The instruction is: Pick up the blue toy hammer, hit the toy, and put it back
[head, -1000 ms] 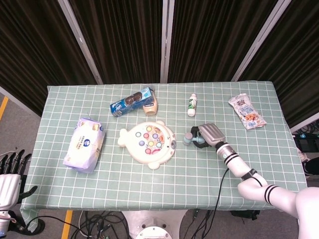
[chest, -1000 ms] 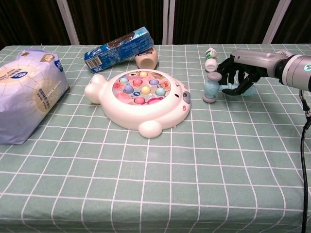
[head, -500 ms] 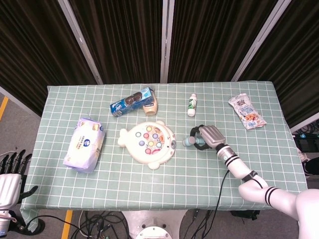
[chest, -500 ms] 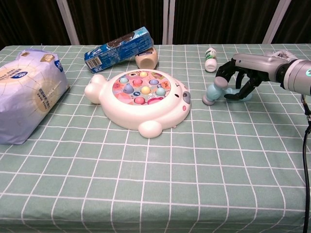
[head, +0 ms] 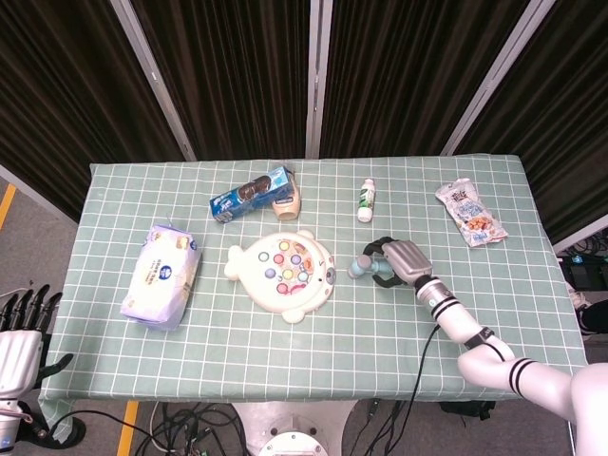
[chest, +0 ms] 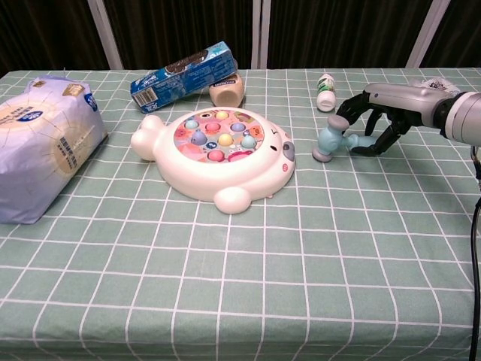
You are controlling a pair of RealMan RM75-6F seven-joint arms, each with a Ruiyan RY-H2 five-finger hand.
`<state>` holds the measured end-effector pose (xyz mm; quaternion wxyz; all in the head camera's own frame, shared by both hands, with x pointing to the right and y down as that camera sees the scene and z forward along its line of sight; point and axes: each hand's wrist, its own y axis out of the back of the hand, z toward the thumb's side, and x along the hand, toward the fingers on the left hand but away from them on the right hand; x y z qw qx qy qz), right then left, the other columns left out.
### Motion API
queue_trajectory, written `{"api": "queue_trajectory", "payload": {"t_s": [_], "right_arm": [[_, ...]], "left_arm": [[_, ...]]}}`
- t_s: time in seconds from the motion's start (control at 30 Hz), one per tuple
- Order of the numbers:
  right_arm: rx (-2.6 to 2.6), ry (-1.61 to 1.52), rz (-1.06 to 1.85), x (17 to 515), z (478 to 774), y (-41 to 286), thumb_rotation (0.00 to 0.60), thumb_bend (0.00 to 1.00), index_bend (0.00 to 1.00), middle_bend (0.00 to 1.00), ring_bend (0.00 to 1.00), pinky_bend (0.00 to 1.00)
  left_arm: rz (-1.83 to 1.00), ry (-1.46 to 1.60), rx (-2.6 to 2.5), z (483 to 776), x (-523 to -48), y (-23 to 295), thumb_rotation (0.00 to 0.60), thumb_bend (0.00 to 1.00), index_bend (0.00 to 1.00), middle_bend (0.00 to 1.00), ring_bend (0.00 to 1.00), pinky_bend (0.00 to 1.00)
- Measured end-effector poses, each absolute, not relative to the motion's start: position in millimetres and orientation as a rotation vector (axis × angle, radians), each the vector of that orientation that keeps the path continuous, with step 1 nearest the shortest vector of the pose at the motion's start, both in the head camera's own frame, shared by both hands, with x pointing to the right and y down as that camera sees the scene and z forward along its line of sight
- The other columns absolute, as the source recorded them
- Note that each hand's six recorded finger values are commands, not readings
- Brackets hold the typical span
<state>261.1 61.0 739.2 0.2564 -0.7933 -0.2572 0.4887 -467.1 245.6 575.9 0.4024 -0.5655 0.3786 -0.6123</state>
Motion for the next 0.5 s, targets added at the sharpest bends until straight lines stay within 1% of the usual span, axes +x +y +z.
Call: {"api": "queue_trajectory", "payload": {"t_s": [0.17, 0.3, 0.43, 0.5], "right_arm": [[-2.140, -0.705, 1.317, 263.5, 735.6, 61.3, 0.600, 0.24, 0.32, 0.28, 0.17, 0.31], [-2.105, -0.738, 1.285, 271.0, 723.0, 60.4, 0.600, 0.26, 0.29, 0.27, 0.15, 0.28], [-2.020, -0.807, 1.236, 289.5, 699.1, 62.6, 0.600, 0.28, 0.27, 0.26, 0.15, 0.26], [-1.956, -0.865, 1.217, 307.0, 680.7, 68.0, 0.600, 0.28, 0.25, 0.24, 0.14, 0.24]], "left_arm": [[-1.541, 0.961, -1.424, 574.0, -466.9, 244.6, 0.600, 0.05, 0.11, 0.02, 0.00, 0.00], [-1.532, 0.975, -1.430, 574.9, -465.6, 242.9, 0.600, 0.06, 0.11, 0.02, 0.00, 0.00], [-1.528, 0.977, -1.443, 579.7, -464.0, 242.3, 0.600, 0.05, 0.11, 0.02, 0.00, 0.00], [-1.529, 0.978, -1.448, 581.9, -464.5, 241.5, 0.600, 0.06, 0.11, 0.02, 0.00, 0.00]]}}
